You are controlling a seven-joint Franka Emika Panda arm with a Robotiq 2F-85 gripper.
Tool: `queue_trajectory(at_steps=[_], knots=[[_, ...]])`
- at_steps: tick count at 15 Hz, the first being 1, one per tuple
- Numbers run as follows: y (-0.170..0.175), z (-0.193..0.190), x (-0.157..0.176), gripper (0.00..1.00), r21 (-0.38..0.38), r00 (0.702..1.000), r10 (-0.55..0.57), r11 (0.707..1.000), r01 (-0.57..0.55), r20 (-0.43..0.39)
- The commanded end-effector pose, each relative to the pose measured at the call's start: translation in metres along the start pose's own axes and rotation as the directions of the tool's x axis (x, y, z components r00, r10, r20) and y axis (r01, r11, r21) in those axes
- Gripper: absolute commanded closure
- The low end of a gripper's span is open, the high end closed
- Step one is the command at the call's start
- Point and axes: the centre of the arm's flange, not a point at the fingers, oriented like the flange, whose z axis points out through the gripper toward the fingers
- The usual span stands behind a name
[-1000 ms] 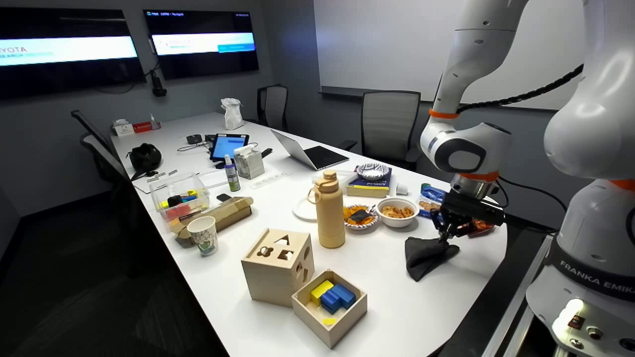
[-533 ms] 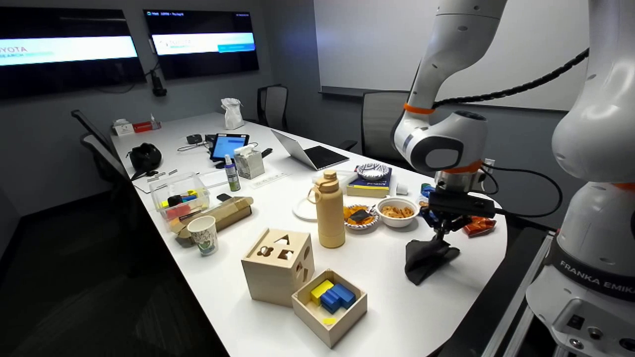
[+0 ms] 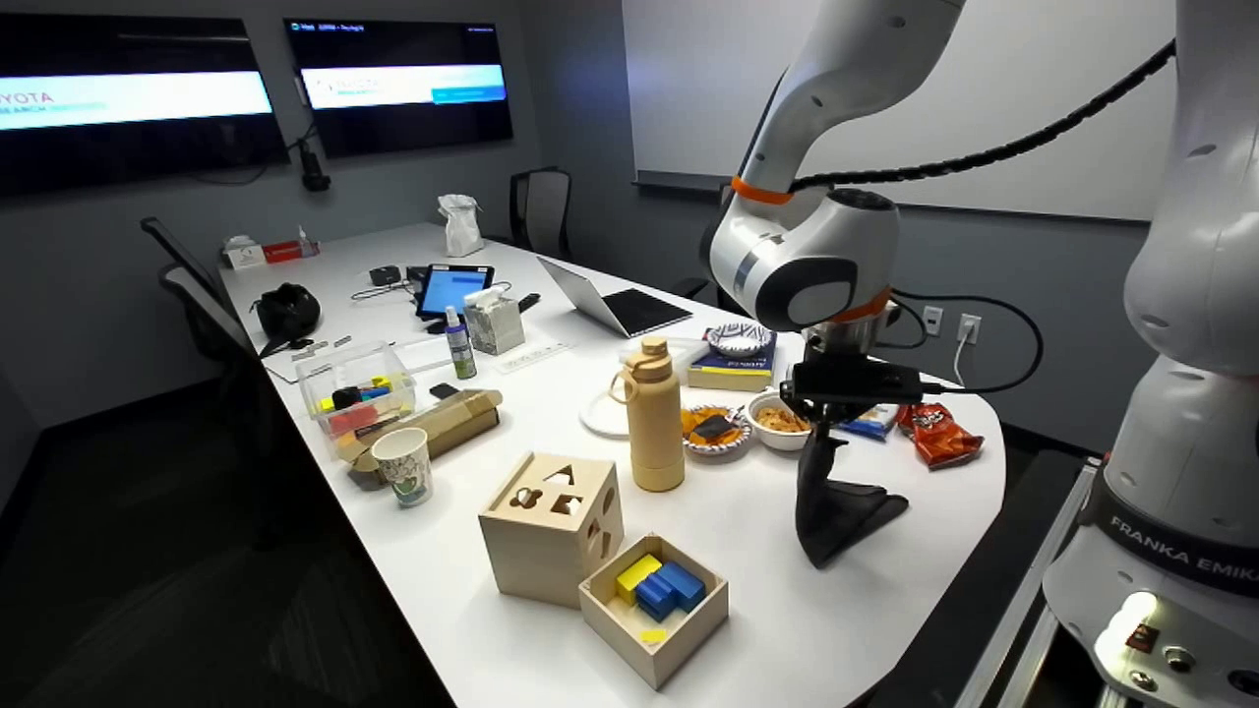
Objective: Unfold the dark grey towel.
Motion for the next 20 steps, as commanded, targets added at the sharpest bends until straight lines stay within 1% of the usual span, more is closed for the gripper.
queue_trajectory(at_steps=[1,3,4,5,10,11,12,13,14,15,19,20], knots=[[-0.029,0.007,-0.002,0.99,-0.045,0.999,-0.034,0.998,0.032,-0.038],[-0.043,0.016,-0.001,0.99,-0.071,0.997,-0.056,0.996,0.052,-0.053],[-0.051,0.023,0.001,0.91,-0.078,0.995,-0.069,0.995,0.064,-0.065],[-0.058,0.03,0.002,0.71,-0.08,0.994,-0.079,0.994,0.073,-0.071],[-0.087,0.072,0.016,0.34,-0.067,0.987,-0.117,0.992,0.11,-0.108],[-0.089,0.079,0.019,0.25,-0.065,0.987,-0.114,0.992,0.107,-0.11],[-0.09,0.083,0.022,0.19,-0.065,0.988,-0.111,0.992,0.104,-0.111],[-0.09,0.084,0.022,0.1,-0.067,0.989,-0.105,0.993,0.099,-0.099],[-0.088,0.085,0.023,0.03,-0.077,0.992,-0.094,0.993,0.087,-0.089],[-0.083,0.083,0.022,0.0,-0.089,0.994,-0.08,0.993,0.073,-0.074],[-0.057,0.058,0.006,0.0,-0.117,1.0,-0.008,0.993,0.008,-0.002],[-0.05,0.052,0.003,0.0,-0.114,1.0,0.013,0.993,-0.011,0.017]])
